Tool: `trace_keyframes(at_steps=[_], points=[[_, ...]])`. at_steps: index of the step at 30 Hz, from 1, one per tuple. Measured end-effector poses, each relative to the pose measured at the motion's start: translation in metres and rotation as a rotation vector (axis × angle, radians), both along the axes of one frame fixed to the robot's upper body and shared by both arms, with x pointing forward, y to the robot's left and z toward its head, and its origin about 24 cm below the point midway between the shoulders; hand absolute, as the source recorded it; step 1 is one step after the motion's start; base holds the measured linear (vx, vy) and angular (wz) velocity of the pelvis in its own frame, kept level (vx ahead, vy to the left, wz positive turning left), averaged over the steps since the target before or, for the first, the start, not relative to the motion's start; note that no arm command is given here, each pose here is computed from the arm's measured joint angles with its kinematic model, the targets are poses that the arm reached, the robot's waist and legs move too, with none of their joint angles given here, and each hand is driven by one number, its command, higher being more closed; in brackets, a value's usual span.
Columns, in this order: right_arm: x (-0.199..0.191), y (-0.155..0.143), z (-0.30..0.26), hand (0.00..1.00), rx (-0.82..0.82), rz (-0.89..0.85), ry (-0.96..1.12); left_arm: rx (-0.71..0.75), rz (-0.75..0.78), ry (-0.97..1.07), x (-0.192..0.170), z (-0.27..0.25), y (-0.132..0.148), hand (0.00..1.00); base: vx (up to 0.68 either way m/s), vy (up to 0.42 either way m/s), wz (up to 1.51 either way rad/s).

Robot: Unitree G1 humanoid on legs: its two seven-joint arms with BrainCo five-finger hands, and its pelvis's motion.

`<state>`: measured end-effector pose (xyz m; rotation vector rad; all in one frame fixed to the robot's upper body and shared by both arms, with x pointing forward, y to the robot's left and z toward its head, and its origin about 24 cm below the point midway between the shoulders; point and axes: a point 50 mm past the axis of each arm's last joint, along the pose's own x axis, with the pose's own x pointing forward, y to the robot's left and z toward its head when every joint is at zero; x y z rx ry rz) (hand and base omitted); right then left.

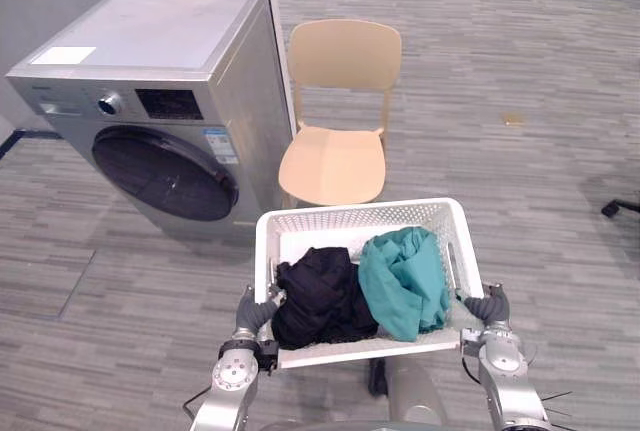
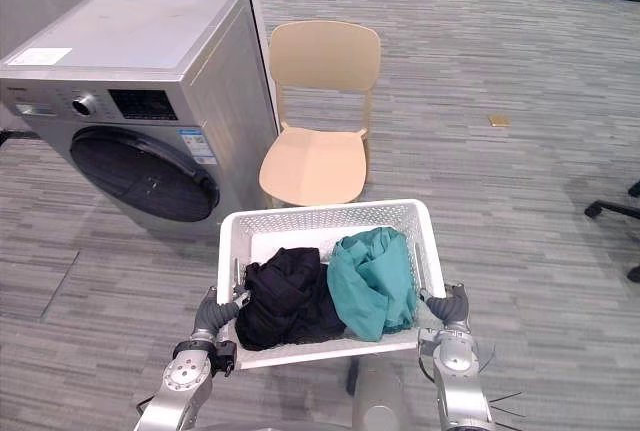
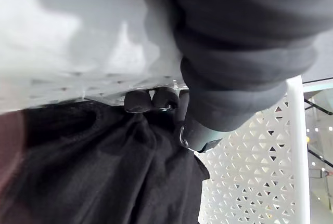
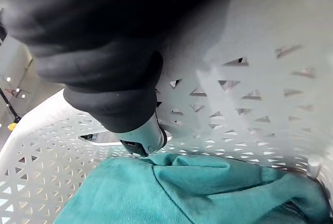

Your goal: Pick up the laundry basket with both hands and put the clothes into the washing machine.

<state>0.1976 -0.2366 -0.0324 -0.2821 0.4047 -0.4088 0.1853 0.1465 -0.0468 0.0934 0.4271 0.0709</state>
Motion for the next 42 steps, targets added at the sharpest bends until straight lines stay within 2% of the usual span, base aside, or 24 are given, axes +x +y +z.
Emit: trace_keyframes(at_steps=[3,14,26,32,36,40,42], points=[[-0.003,-0.008,0.001,1.0,-0.015,-0.027,0.001,-0.013,-0.028,-0.015,0.007,0.002,-0.009,1.0,0.46,-0.133,0.26],[-0.007,-0.006,0.018,1.0,-0.028,-0.035,-0.075,-0.027,-0.019,-0.039,0.005,0.005,-0.01,1.0,0.4,-0.011,-0.04],[-0.008,0.002,-0.011,1.0,0.027,-0.033,0.039,0.016,-0.023,0.008,-0.002,-0.002,0.0,1.0,0.27,0.192,-0.28],[-0.011,0.005,-0.017,1.0,0.028,-0.029,0.07,0.037,-0.026,0.009,0.001,-0.002,0.004,1.0,0.16,-0.02,-0.02],[-0.014,-0.002,-0.019,1.0,0.004,-0.039,0.087,0.014,-0.017,0.049,-0.002,-0.01,-0.005,1.0,0.15,-0.119,-0.11],[-0.013,-0.003,-0.021,1.0,0.007,-0.048,0.094,0.026,-0.027,0.047,0.008,-0.011,-0.006,1.0,0.02,-0.045,0.01],[-0.001,0.0,-0.018,1.0,0.03,-0.055,0.069,0.059,-0.038,0.03,0.024,-0.008,-0.004,1.0,-0.04,-0.008,0.04]])
